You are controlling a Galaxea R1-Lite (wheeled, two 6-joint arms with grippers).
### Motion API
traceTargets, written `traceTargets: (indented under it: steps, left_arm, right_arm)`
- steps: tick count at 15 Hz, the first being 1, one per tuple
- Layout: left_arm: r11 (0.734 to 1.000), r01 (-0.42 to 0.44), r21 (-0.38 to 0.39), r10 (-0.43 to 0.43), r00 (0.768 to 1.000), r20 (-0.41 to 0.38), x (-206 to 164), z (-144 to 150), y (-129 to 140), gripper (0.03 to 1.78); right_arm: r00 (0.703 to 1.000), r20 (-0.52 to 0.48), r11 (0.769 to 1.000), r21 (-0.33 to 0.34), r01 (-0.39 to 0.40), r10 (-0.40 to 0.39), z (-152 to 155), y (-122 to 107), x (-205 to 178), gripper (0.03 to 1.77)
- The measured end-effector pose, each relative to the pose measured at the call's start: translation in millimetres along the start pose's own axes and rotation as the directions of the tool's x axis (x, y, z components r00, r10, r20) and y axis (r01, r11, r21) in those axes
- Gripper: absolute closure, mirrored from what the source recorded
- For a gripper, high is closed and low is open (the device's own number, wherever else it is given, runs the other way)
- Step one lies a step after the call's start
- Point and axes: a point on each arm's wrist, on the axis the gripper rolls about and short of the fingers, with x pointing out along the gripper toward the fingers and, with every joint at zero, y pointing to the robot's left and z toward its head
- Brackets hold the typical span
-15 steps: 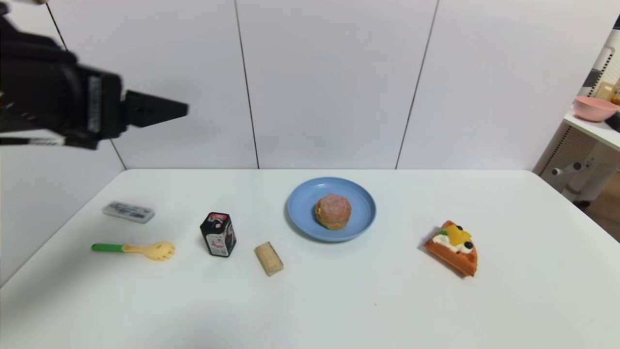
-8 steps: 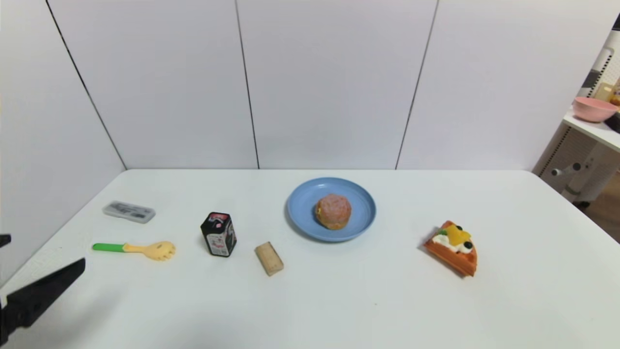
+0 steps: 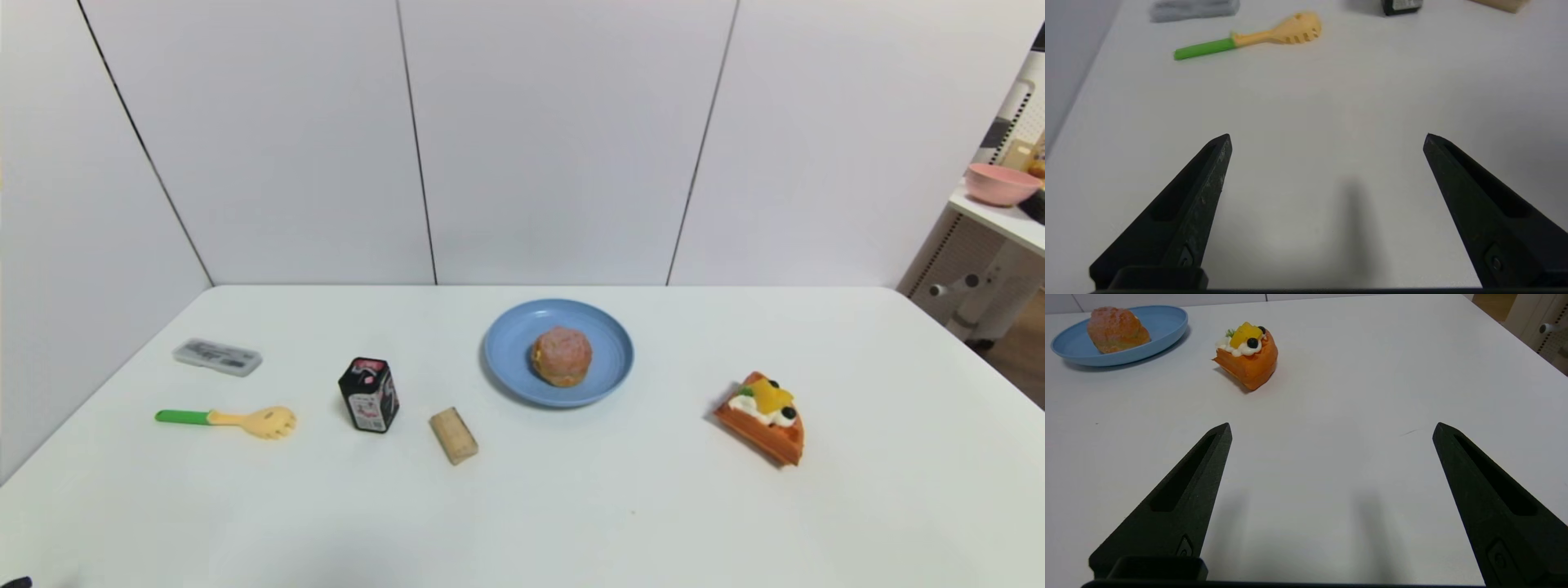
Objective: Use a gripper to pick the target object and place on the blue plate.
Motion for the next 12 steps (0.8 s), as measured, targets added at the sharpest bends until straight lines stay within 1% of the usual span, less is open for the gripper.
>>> traceTargets:
  steps: [1, 2, 5, 8, 9, 12]
  left_arm:
    - [1.0, 0.021, -0.003, -0.022, 0.999, -0.038, 0.0, -7.1, -1.4, 0.12]
    - [1.0, 0.027, -0.005, -0.027, 0.998, -0.058, -0.2, -10.9, -2.0, 0.12]
    - [1.0, 0.024, -0.005, -0.024, 0.999, -0.04, -0.4, -10.7, -2.0, 0.12]
    - [0.999, -0.032, -0.002, 0.032, 0.999, -0.034, -2.8, -12.8, -2.8, 0.12]
    - [0.999, -0.046, -0.008, 0.046, 0.999, -0.013, -5.8, -15.0, -3.6, 0.12]
    - [0.995, -0.074, -0.068, 0.081, 0.991, 0.109, -16.3, -19.3, -5.4, 0.12]
  right_arm:
    - [1.0, 0.0, 1.0, 0.0, 0.0, 0.0, 0.0, 0.0, 0.0, 0.1]
    - [1.0, 0.0, 1.0, 0.0, 0.0, 0.0, 0.0, 0.0, 0.0, 0.1]
    - [1.0, 0.0, 1.0, 0.0, 0.0, 0.0, 0.0, 0.0, 0.0, 0.1]
    - [1.0, 0.0, 1.0, 0.0, 0.0, 0.0, 0.0, 0.0, 0.0, 0.1]
    - [1.0, 0.0, 1.0, 0.0, 0.0, 0.0, 0.0, 0.0, 0.0, 0.1]
    - [1.0, 0.0, 1.0, 0.0, 0.0, 0.0, 0.0, 0.0, 0.0, 0.1]
